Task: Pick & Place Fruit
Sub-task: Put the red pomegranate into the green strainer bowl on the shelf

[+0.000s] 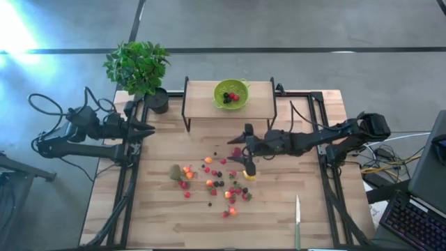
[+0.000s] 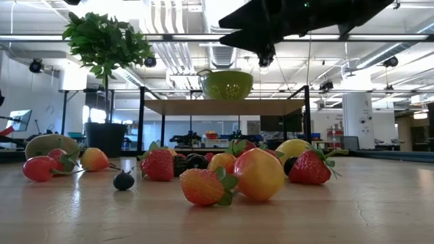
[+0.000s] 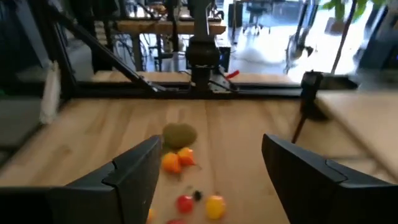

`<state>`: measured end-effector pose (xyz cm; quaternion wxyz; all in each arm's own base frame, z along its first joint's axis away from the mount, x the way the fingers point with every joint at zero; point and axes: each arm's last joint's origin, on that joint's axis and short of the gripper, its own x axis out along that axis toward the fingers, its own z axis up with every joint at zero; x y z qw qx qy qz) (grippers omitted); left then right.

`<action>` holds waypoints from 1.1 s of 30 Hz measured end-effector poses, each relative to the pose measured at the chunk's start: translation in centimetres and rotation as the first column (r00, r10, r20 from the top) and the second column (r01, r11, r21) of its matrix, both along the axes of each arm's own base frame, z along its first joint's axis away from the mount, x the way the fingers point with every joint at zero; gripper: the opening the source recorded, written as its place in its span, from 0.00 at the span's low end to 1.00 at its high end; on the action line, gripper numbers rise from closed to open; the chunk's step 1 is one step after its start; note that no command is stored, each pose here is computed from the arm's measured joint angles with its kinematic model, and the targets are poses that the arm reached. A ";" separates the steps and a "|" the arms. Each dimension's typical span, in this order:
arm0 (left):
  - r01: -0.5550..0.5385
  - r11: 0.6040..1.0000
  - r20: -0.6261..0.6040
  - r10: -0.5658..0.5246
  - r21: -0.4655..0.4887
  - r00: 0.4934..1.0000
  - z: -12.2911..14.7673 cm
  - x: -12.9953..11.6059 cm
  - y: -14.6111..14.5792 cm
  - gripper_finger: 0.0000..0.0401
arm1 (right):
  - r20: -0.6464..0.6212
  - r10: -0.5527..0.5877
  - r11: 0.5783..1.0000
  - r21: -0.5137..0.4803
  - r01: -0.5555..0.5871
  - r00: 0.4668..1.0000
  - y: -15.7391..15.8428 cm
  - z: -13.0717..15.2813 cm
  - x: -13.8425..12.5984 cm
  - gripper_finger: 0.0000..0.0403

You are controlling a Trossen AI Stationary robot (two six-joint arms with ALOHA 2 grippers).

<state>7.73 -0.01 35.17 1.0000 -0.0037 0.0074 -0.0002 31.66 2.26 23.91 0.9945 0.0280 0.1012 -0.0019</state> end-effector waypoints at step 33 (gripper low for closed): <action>-0.001 1.000 0.000 0.001 0.000 1.000 0.0 0.0 0.0 0.16 | -0.621 -0.131 0.986 0.001 0.169 0.772 -2.6 -4.6 0.2 0.70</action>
